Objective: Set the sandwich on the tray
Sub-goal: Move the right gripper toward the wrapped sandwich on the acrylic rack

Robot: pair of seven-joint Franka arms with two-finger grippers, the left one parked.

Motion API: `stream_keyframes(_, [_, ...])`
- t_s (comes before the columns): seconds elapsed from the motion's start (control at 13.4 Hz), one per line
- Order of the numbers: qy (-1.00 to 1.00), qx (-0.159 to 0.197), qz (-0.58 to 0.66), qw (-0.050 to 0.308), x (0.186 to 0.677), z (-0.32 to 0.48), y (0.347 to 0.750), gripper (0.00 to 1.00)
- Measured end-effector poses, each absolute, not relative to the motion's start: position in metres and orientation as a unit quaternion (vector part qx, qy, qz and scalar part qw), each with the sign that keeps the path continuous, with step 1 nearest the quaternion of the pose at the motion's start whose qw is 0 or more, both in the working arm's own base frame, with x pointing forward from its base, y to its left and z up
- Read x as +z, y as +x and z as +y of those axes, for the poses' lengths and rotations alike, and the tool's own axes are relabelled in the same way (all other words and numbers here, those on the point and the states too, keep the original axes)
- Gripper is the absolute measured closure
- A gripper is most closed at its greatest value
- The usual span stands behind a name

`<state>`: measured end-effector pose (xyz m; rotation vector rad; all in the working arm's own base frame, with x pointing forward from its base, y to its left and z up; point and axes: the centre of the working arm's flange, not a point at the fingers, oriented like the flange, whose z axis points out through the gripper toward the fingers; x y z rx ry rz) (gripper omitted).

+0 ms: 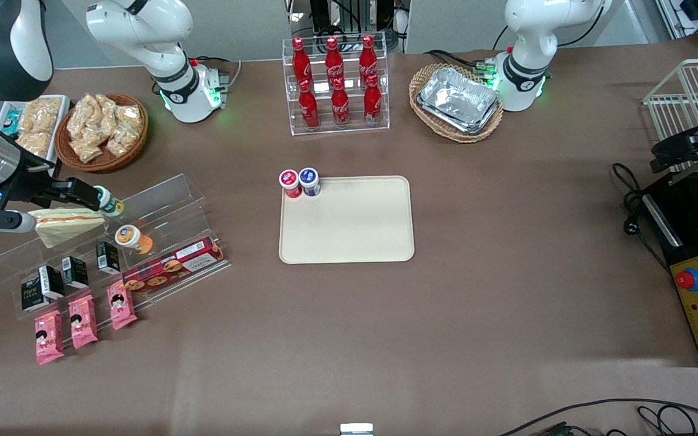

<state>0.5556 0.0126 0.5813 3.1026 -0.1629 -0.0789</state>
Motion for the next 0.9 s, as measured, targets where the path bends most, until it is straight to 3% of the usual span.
stream_keyframes(0.9, [0.997, -0.039, -0.057, 0.019, 0.5771, 0.0172, 0.5536, 0.0])
